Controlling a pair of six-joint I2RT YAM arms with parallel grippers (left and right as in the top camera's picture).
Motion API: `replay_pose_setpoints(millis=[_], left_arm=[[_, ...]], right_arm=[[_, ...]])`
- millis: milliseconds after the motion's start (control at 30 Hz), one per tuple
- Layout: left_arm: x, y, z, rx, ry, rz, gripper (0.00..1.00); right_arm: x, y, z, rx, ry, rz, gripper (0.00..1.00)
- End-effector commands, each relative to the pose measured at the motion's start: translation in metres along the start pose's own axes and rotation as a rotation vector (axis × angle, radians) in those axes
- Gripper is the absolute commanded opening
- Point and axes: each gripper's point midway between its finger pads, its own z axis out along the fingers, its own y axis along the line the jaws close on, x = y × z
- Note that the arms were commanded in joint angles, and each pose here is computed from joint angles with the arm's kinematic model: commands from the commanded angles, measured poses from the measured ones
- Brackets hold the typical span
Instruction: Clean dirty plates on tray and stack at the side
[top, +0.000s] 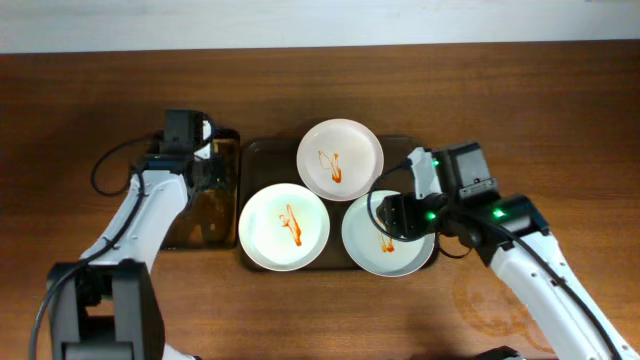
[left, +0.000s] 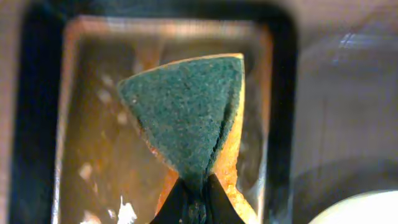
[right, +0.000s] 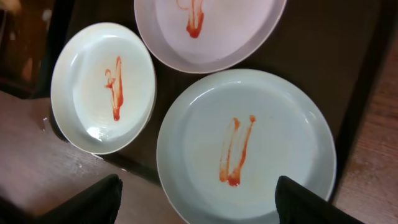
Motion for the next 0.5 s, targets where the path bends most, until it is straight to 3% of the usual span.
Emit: replay_pose_setpoints(millis=[0,133,467], left_arm=[[-0.046,0.004,-0.043,0.0,-0.197,-0.02,0.0],[-0.063,0.005,-0.074,0.007,-0.297,-0.029,0.0],[-0.071,0.01,-0.12,-0.025,-0.39,-0.027,0.0]], right_arm=[[-0.007,0.004,0.009,0.026,0.003,-0.022,0.8],[-0.004,0.006,0.026,0.022,0.04,-0.033,0.8],[-0.002,0.003,0.034,0.027,0.06,-0.031,0.8]])
